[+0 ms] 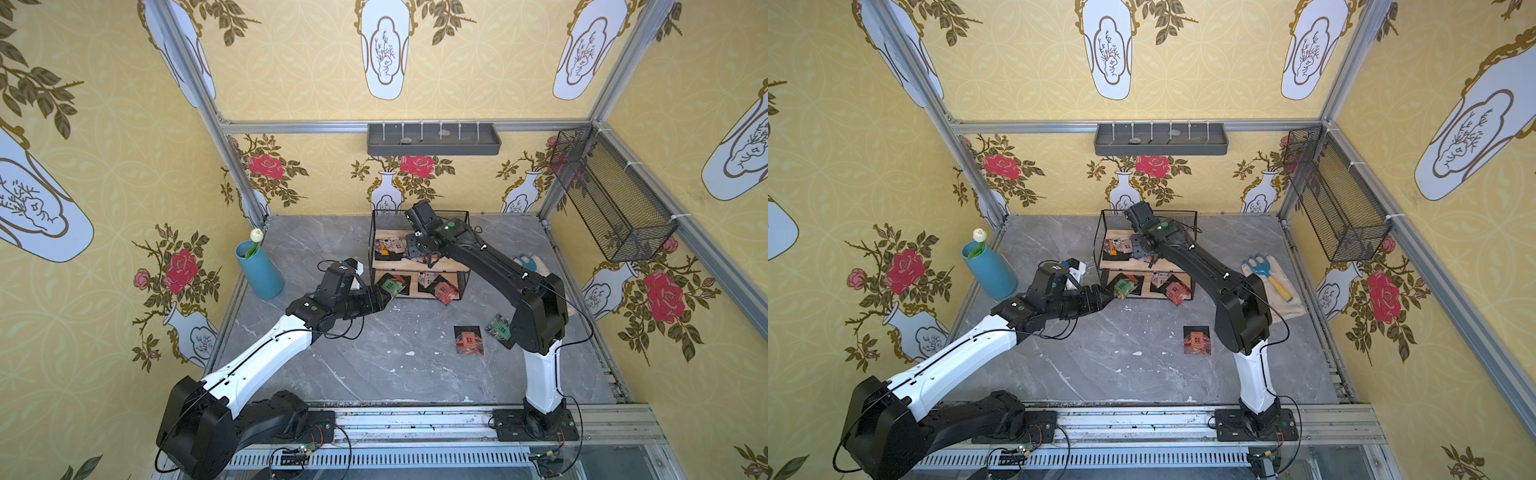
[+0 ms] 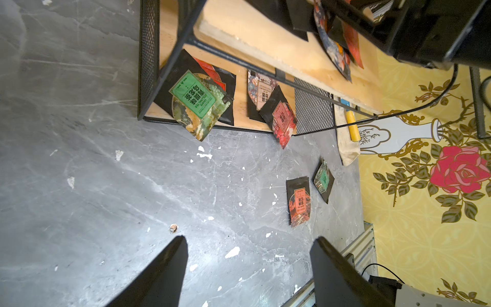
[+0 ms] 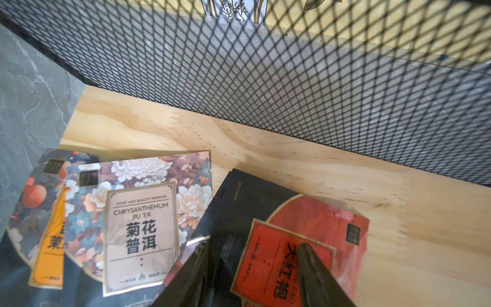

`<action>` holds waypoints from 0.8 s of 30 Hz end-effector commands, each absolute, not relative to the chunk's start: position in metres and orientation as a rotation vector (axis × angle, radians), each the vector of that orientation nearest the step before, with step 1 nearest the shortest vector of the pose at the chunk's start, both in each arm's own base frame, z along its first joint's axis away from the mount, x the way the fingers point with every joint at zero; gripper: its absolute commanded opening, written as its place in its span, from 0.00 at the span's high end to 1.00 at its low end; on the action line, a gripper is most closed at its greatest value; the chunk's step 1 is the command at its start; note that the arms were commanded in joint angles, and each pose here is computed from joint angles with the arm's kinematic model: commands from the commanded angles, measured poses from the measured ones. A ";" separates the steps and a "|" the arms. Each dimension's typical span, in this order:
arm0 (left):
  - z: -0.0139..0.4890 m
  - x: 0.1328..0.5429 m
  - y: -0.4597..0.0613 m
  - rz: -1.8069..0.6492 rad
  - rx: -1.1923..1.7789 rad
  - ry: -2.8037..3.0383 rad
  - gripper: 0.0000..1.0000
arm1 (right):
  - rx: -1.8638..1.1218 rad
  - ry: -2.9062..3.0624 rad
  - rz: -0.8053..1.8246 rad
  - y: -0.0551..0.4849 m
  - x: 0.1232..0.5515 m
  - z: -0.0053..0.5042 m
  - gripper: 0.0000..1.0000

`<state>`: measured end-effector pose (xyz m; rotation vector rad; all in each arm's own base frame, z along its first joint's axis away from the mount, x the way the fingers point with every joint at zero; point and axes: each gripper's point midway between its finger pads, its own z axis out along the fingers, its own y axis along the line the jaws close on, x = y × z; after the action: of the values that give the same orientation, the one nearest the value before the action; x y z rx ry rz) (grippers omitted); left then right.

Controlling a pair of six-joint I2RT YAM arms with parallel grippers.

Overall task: Remove the tea bags from the shelf
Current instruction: Pick up the tea bag from the shelf.

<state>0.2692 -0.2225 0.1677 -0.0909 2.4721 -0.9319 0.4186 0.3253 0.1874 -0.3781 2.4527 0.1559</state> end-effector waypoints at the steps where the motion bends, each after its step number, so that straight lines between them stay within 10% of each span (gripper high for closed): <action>1: 0.169 0.271 -0.224 -0.943 -0.081 2.459 0.18 | -0.388 2.491 0.162 0.321 0.411 0.183 0.48; 24: 0.166 0.273 -0.225 -0.941 -0.084 2.463 0.19 | -0.415 2.487 0.175 0.325 0.413 0.185 0.79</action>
<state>0.2709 -0.2236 0.1665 -0.0913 2.4714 -0.9353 0.4170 0.3265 0.1896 -0.3902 2.4653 0.1879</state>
